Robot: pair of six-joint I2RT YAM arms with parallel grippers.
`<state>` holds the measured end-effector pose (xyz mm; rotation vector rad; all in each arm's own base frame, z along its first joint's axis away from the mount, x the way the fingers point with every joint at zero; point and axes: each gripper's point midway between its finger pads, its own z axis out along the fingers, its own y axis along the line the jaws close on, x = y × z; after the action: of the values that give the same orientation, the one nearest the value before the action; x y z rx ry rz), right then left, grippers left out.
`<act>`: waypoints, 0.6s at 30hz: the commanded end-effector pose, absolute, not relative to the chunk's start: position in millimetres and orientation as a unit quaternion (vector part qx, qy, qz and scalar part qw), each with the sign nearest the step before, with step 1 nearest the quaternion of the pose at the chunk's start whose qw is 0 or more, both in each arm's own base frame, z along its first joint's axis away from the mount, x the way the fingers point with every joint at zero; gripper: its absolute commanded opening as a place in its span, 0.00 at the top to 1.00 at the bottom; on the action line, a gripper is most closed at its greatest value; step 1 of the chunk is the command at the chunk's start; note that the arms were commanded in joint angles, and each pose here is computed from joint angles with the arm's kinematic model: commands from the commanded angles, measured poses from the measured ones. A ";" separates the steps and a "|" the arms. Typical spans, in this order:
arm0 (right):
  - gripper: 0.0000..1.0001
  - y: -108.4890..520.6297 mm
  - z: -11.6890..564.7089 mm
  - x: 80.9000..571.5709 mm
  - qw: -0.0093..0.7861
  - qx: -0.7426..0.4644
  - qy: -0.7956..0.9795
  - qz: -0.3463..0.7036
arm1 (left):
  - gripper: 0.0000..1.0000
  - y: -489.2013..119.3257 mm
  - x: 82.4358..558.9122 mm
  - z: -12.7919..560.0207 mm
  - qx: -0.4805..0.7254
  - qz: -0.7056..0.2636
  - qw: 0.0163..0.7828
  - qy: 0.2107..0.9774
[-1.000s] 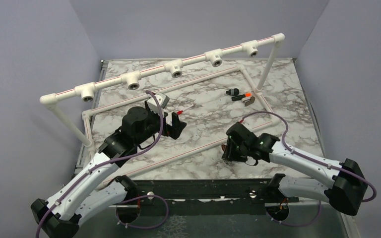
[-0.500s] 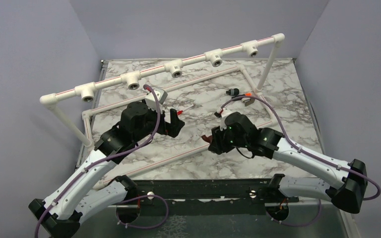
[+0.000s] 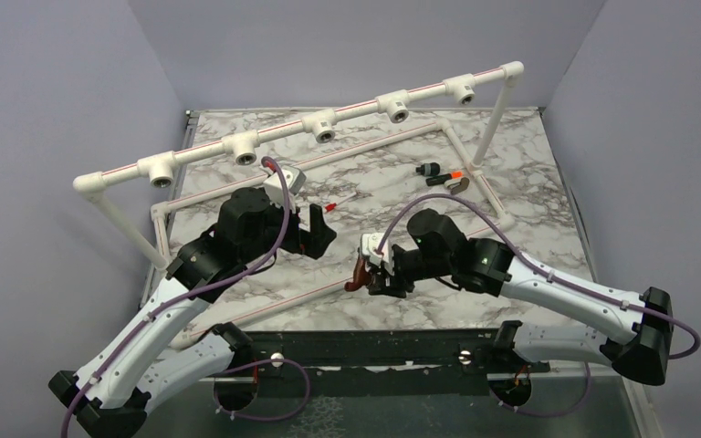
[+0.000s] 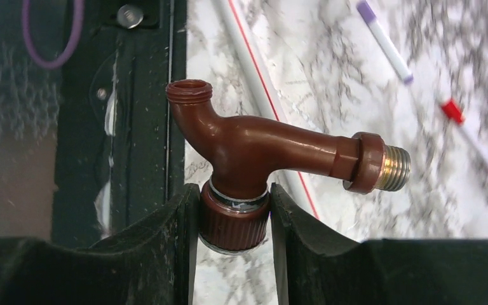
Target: Install the water faucets
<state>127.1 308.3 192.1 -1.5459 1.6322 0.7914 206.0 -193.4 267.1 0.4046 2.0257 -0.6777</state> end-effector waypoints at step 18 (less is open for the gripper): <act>0.99 327.4 192.3 111.9 0.369 -0.867 0.283 0.182 | 0.04 -229.2 121.4 259.3 0.270 -0.431 0.295 0.809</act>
<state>104.6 322.2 182.0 -2.1725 0.8686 0.6126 148.7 -218.8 255.1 0.6244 2.1305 -0.9807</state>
